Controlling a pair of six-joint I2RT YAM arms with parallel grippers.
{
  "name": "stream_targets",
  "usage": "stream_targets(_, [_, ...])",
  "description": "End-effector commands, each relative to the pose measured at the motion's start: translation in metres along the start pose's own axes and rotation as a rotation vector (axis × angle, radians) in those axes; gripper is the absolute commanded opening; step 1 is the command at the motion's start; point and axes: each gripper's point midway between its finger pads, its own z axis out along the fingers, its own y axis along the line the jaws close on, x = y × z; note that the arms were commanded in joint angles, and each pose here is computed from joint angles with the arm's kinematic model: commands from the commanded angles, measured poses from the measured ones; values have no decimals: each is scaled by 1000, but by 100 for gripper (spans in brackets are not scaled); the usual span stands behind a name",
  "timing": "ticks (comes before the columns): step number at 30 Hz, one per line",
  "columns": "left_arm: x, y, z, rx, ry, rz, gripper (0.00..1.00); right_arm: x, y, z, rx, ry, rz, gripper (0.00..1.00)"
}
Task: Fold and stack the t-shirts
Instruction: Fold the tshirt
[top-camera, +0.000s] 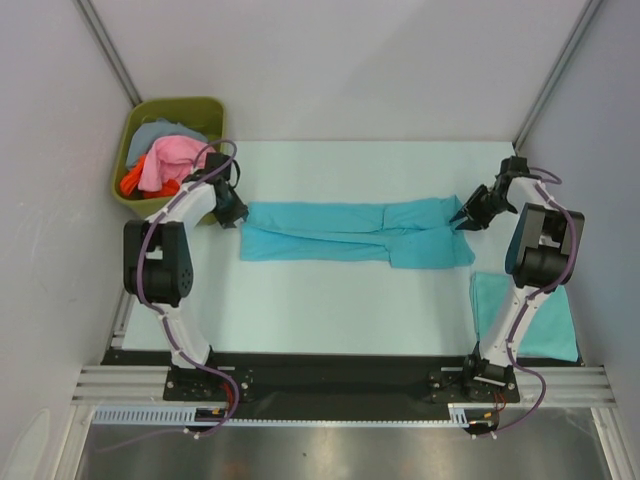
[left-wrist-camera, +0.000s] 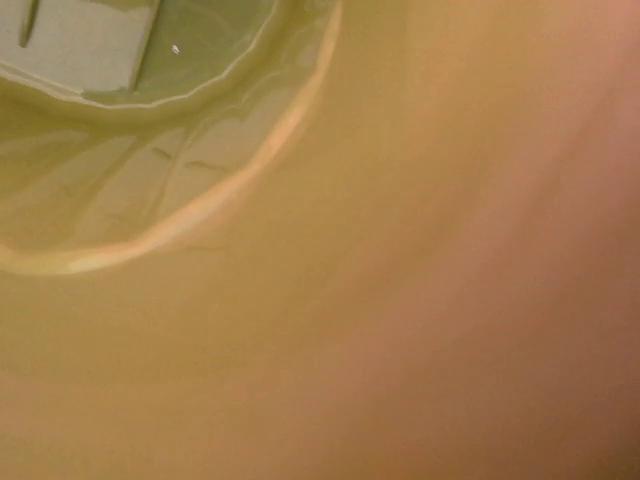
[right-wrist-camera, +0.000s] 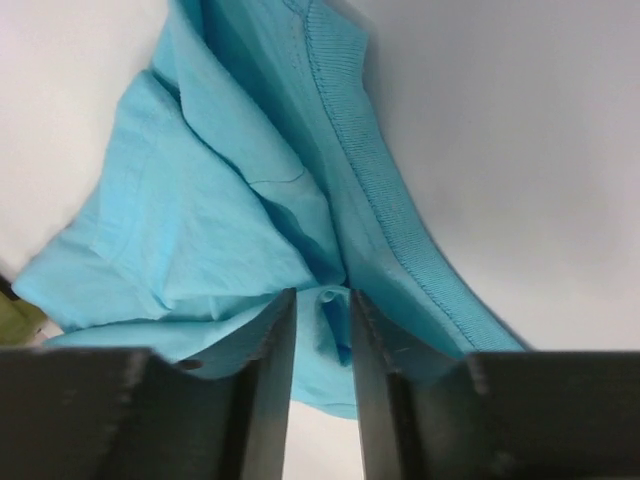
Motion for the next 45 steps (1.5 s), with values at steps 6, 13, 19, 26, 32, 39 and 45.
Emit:
stream_targets(6, [-38,-9,-11,-28,-158,123,56,-25,5,-38,66,-87,-118,48])
stream_targets(13, [-44,-32,-55,-59,-279,281,80,-17,-2,-72,131,-148,-155,56])
stream_targets(19, [-43,-44,-104,-33,-381,365,85,14,-10,-71,102,-95,-111,55])
stream_targets(26, [-35,-45,-130,9,-406,439,88,31,-14,-61,48,-58,-76,46])
stream_targets(32, [-8,-87,-137,311,-347,563,77,25,-10,-67,47,-80,-93,47])
stream_targets(39, [16,-112,-106,417,-246,553,34,28,-4,-68,11,-74,-97,47])
stream_targets(45, [-30,-126,-75,295,-310,540,6,28,-4,-70,14,-76,-103,47])
